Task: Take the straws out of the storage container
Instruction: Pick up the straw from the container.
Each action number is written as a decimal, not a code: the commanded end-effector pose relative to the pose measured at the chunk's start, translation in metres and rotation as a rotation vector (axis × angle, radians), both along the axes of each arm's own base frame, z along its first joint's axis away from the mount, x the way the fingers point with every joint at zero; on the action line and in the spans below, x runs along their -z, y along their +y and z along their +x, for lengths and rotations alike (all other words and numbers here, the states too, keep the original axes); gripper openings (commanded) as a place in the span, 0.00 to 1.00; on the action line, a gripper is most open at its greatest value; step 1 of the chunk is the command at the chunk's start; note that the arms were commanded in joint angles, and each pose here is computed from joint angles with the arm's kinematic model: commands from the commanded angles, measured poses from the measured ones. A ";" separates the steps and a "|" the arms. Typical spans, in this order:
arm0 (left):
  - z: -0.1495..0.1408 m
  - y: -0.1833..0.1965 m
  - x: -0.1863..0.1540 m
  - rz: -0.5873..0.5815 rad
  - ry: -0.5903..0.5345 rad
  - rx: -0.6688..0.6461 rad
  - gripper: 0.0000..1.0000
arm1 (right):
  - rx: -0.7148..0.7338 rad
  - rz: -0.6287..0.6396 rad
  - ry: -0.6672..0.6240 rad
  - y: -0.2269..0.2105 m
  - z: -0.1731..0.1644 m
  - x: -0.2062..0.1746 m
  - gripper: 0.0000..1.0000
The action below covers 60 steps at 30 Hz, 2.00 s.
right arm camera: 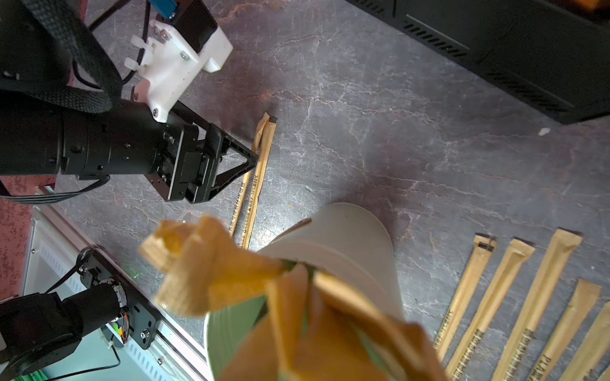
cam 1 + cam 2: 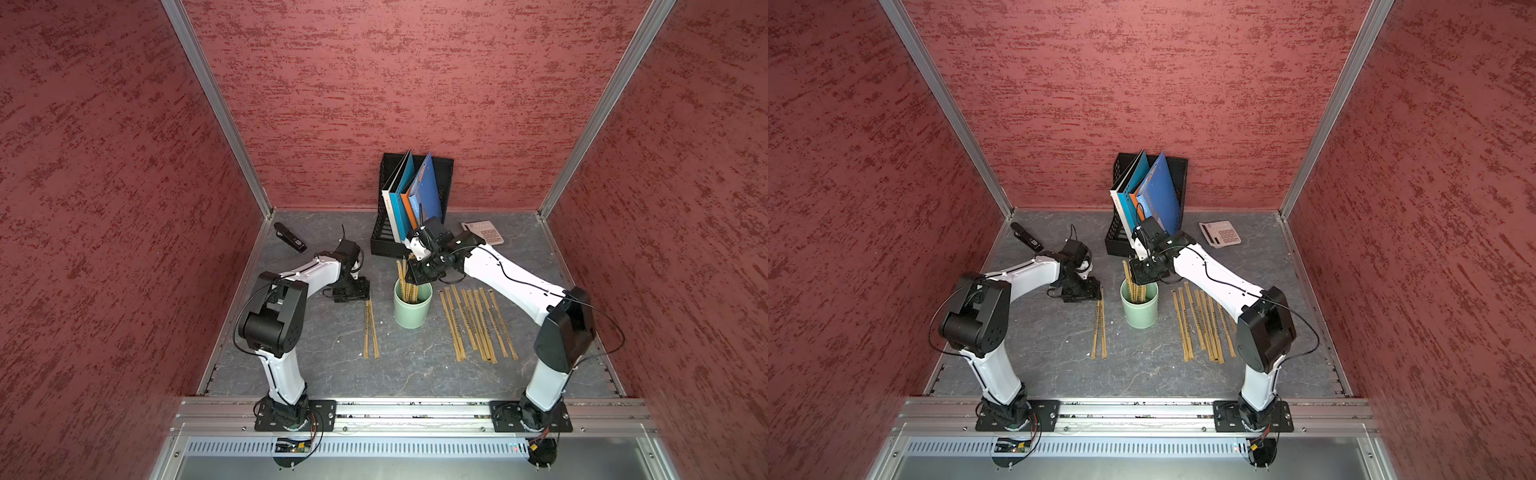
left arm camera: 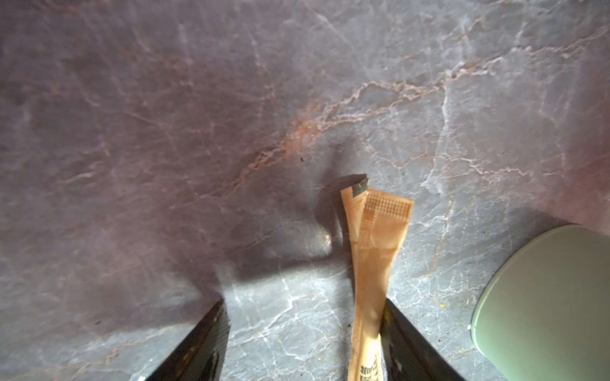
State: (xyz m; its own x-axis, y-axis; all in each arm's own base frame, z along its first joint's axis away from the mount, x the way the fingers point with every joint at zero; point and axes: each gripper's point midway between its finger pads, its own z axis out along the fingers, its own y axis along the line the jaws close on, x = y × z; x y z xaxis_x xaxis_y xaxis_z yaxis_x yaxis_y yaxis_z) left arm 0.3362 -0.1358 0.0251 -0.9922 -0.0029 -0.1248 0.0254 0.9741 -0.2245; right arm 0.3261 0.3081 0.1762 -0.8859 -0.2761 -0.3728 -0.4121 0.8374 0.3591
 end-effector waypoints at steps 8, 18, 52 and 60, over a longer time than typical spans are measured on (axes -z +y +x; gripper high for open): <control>-0.006 0.000 0.012 0.012 0.030 0.017 0.71 | 0.027 0.011 -0.028 0.004 0.008 -0.009 0.12; -0.005 -0.001 0.011 0.008 0.028 0.016 0.72 | 0.028 0.056 -0.060 0.001 0.001 -0.030 0.09; -0.002 -0.006 0.008 -0.003 0.024 0.017 0.72 | 0.033 -0.052 -0.278 -0.061 -0.026 -0.147 0.06; -0.002 -0.005 0.010 0.003 0.026 0.018 0.72 | -0.005 -0.113 -0.319 -0.078 -0.036 -0.187 0.06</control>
